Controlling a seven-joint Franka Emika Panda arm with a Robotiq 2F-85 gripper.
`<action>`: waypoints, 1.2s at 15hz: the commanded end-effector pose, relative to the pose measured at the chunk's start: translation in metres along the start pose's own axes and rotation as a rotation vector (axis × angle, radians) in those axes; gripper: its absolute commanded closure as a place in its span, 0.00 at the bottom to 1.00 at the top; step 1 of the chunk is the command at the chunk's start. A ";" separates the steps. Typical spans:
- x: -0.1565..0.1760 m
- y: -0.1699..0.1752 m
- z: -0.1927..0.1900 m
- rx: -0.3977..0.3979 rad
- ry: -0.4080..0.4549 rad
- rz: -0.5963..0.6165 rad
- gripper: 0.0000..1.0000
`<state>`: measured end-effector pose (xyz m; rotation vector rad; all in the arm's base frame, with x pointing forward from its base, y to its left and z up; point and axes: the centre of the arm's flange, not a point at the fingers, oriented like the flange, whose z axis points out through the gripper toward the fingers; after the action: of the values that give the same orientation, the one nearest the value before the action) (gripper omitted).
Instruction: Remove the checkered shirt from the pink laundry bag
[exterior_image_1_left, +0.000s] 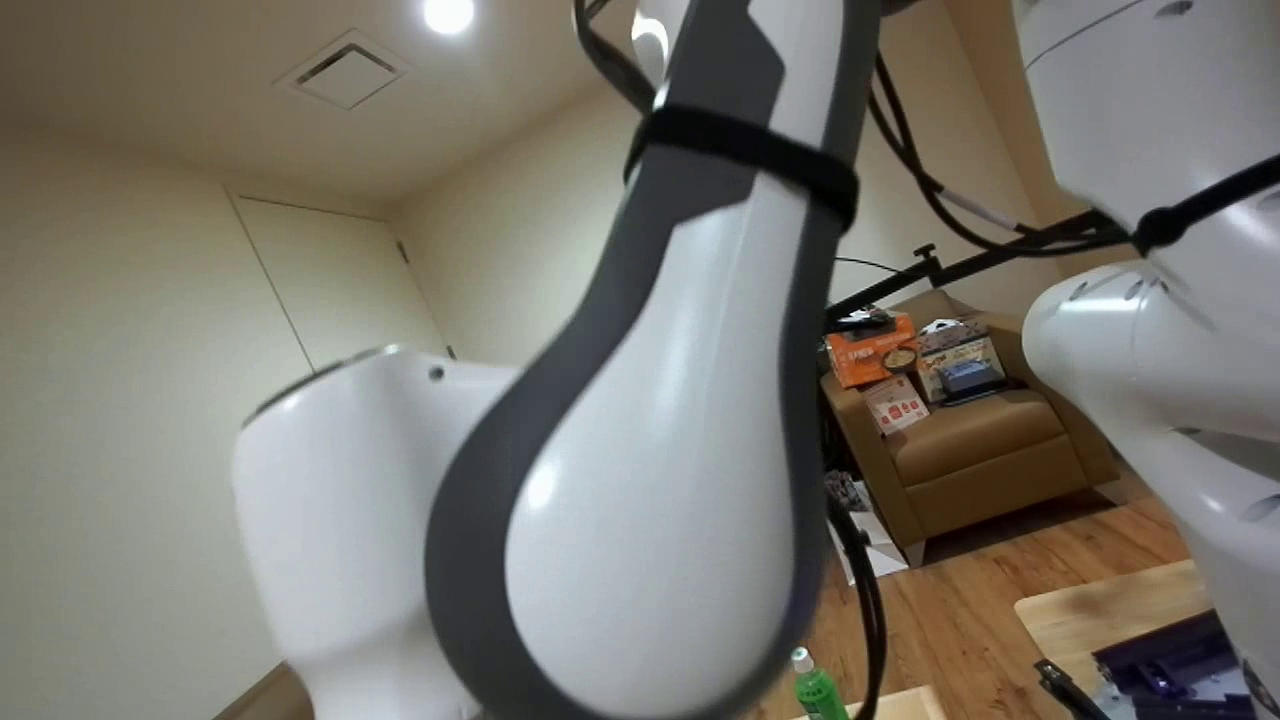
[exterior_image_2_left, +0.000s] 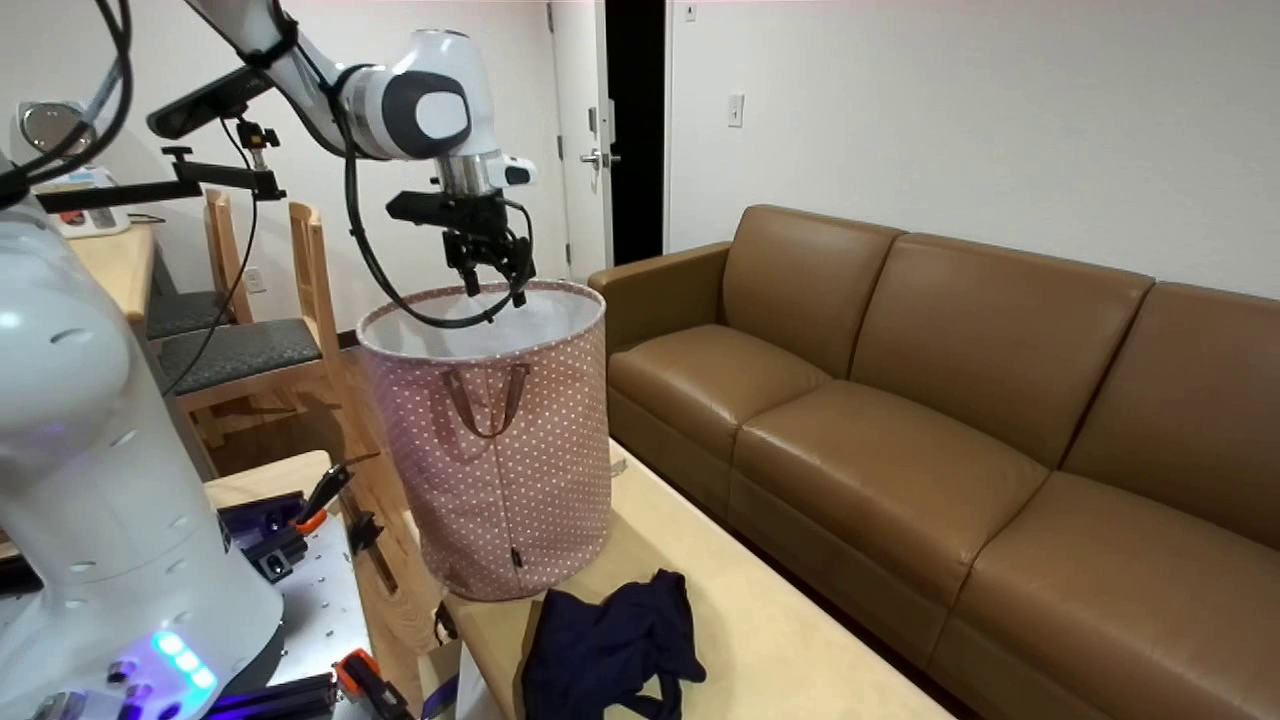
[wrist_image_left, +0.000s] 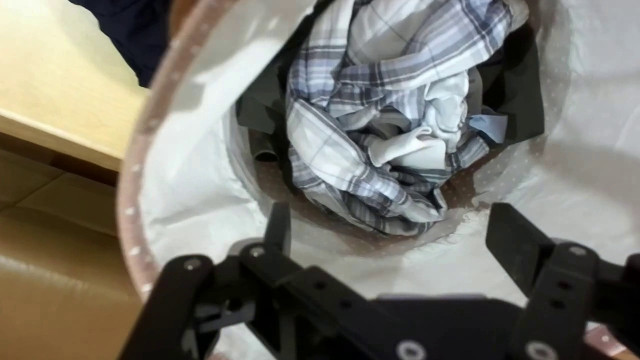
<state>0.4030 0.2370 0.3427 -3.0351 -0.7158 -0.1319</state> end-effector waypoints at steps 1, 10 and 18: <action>0.021 -0.034 0.070 0.063 -0.006 0.003 0.00; -0.012 -0.052 0.211 0.133 -0.156 0.105 0.00; -0.025 -0.041 0.231 0.118 -0.216 0.105 0.00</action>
<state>0.3806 0.2721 0.1109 -2.9925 -0.5495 0.2346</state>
